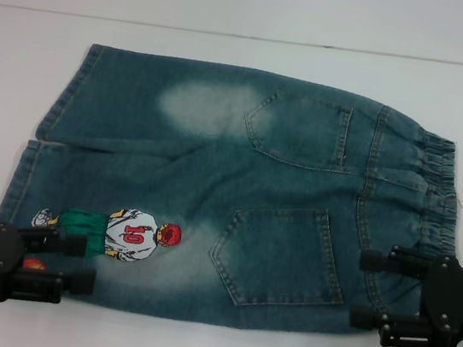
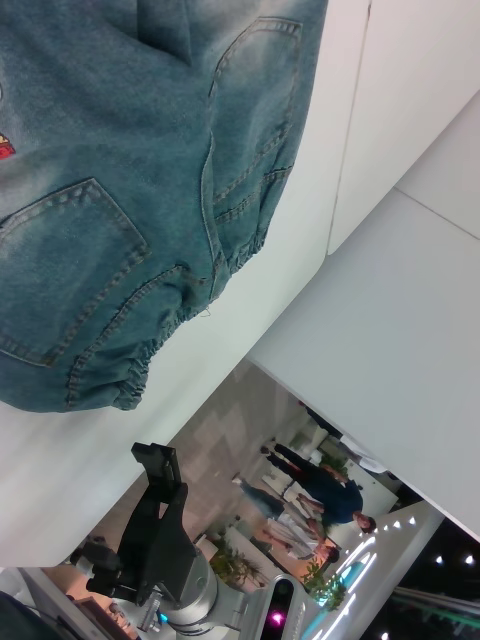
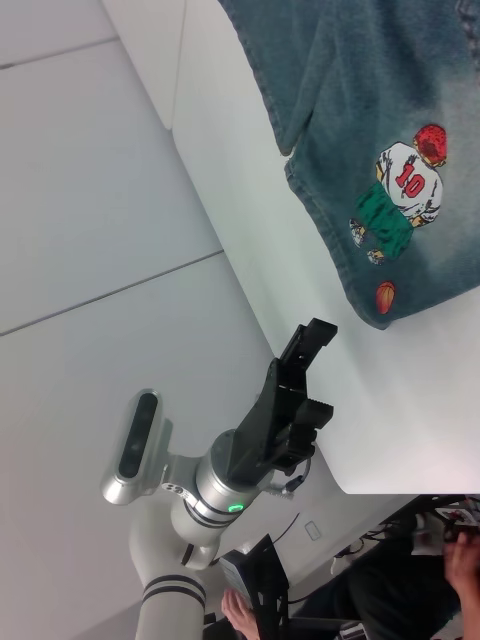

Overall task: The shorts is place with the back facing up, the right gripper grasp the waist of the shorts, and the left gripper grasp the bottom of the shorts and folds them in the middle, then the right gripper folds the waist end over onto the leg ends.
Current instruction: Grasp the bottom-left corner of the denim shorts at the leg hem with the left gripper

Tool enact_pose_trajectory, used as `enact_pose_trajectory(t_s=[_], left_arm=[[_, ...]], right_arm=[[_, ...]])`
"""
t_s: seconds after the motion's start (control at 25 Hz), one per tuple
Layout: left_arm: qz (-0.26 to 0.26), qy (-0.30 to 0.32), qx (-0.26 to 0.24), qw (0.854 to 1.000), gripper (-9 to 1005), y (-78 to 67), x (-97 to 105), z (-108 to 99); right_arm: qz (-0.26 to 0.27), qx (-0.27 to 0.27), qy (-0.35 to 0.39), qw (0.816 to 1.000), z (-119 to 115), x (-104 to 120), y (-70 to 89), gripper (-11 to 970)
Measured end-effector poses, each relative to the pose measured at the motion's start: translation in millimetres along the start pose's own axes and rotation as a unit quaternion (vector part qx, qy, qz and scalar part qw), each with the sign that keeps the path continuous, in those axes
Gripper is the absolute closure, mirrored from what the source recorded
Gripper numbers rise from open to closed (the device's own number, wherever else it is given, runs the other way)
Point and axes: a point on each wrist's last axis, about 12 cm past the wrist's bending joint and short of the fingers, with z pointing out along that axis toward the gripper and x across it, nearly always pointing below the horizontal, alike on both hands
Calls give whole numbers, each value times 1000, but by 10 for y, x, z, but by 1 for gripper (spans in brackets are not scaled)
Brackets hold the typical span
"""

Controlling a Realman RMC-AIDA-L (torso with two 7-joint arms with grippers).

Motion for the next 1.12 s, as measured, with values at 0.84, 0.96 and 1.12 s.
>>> enact_pose_trajectory(t_s=[0.84, 0.96, 1.12], left_arm=[[-93, 18, -79, 992, 154, -9, -168, -468], [-143, 32, -134, 980, 155, 46, -166, -591], [-192, 48, -186, 962, 155, 125, -156, -672]], right_arm=[[-3, -4, 1, 1000, -8, -25, -7, 64], [-3, -3, 1, 1000, -11, -23, -7, 66], [-3, 0, 1, 1000, -7, -22, -15, 69]])
